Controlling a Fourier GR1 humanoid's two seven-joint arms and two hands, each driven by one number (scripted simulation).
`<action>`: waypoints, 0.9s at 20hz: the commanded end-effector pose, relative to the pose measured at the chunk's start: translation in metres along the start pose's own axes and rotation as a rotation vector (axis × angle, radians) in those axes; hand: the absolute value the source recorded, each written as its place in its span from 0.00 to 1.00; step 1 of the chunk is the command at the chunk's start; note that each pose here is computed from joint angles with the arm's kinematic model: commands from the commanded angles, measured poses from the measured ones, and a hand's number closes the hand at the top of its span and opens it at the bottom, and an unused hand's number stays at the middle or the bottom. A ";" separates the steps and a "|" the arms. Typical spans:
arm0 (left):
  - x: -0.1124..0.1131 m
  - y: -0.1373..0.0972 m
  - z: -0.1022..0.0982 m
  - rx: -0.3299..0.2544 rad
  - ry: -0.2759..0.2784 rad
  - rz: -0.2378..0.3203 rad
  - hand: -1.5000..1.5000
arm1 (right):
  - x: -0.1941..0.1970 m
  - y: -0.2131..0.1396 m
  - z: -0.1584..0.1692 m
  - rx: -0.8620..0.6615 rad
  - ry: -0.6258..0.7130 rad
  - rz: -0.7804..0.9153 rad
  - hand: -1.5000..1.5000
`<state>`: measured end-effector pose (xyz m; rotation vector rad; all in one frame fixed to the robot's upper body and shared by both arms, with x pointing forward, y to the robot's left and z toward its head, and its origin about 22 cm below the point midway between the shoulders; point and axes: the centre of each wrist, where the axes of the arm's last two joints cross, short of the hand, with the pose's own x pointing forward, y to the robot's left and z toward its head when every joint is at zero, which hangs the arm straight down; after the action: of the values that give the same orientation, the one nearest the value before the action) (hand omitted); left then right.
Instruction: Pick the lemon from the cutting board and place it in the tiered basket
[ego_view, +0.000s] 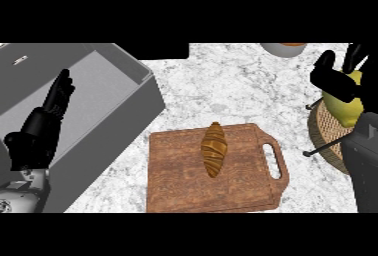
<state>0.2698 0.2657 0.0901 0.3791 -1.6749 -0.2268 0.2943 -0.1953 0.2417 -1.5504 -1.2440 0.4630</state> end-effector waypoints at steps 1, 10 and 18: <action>-0.037 0.000 0.005 0.015 0.134 -0.042 0.50 | -0.020 -0.003 -0.026 -0.013 0.070 0.197 1.00; -0.043 0.017 0.007 0.018 0.149 -0.051 0.50 | -0.086 -0.009 -0.050 0.057 0.039 0.200 1.00; -0.055 0.007 0.012 0.018 0.150 -0.059 0.50 | -0.129 0.015 -0.053 0.193 0.036 0.088 1.00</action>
<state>0.2733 0.2653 0.0891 0.3758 -1.6891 -0.2252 0.2975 -0.3157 0.2350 -1.5241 -1.1104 0.5575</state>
